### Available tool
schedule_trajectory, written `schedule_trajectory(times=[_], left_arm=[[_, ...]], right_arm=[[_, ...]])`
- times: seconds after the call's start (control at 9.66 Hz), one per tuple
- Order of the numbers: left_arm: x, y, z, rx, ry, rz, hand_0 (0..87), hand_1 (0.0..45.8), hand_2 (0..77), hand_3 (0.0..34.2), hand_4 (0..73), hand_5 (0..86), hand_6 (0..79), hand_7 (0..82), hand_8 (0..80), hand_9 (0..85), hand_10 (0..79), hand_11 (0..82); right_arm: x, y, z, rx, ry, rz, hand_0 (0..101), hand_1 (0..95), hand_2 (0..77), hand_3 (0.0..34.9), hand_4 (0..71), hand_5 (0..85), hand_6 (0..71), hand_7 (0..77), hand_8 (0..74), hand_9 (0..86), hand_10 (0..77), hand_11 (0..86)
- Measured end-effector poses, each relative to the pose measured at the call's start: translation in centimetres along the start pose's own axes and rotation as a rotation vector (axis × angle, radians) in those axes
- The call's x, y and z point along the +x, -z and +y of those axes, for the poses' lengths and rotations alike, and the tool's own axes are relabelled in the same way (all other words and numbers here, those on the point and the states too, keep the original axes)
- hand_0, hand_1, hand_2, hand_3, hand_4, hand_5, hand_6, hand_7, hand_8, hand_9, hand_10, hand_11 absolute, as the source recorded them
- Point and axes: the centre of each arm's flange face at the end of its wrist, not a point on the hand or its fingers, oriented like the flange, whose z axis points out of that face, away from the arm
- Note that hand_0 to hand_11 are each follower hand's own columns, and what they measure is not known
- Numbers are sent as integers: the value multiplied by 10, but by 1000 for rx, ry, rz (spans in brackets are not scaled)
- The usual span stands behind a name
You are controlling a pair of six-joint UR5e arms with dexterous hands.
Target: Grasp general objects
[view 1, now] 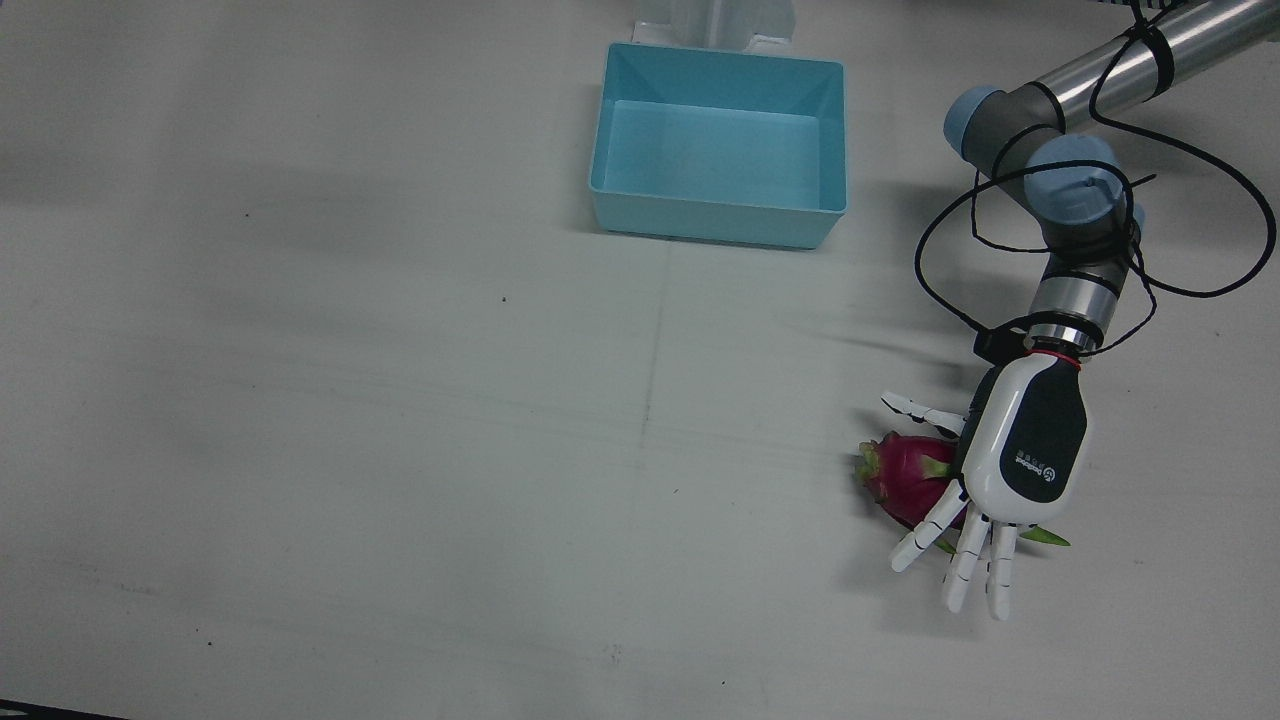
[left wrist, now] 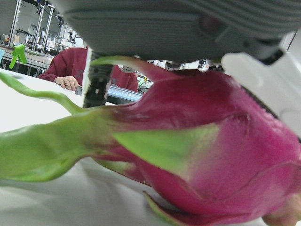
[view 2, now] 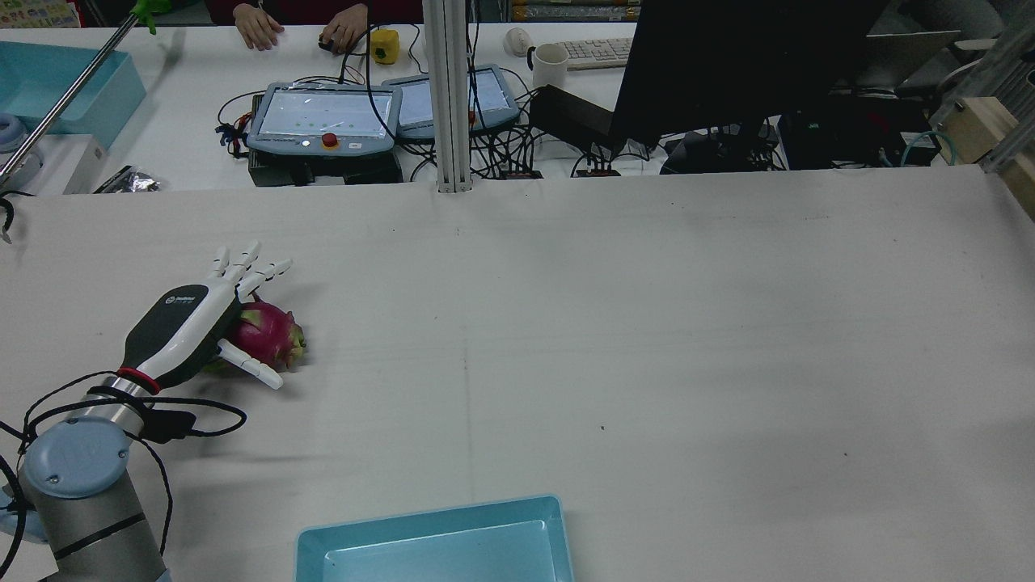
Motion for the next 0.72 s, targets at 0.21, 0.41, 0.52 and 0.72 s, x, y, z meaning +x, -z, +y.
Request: schedule_trajectory(times=[0.21,0.41,0.52,0.72], left_arm=[[2,-1,4,-3,3,3,504,0,11,300,0,114,5,33,44,11,649,5],[3,0,3,26,5,10,473,0,11,296,0,464,11,245,87,11,649,114],[2,1,3,38,5,12,473,0,11,296,0,464,11,245,87,11,649,114],[0,3,2,53,3,10,473,0,11,245,0,687,11,327,87,11,644,365]], right_arm=[[0,0,0,-1,0,0,0,60,16,0,0,0,0,0,0,11,0,5],[0,0,0,-1,0,0,0,60,16,0,0,0,0,0,0,11,0,5],[0,0,0,-1,0,0,0,60,16,0,0,0,0,0,0,11,0,5],[0,0,0,-1,0,0,0,60,16,0,0,0,0,0,0,11,0,5]])
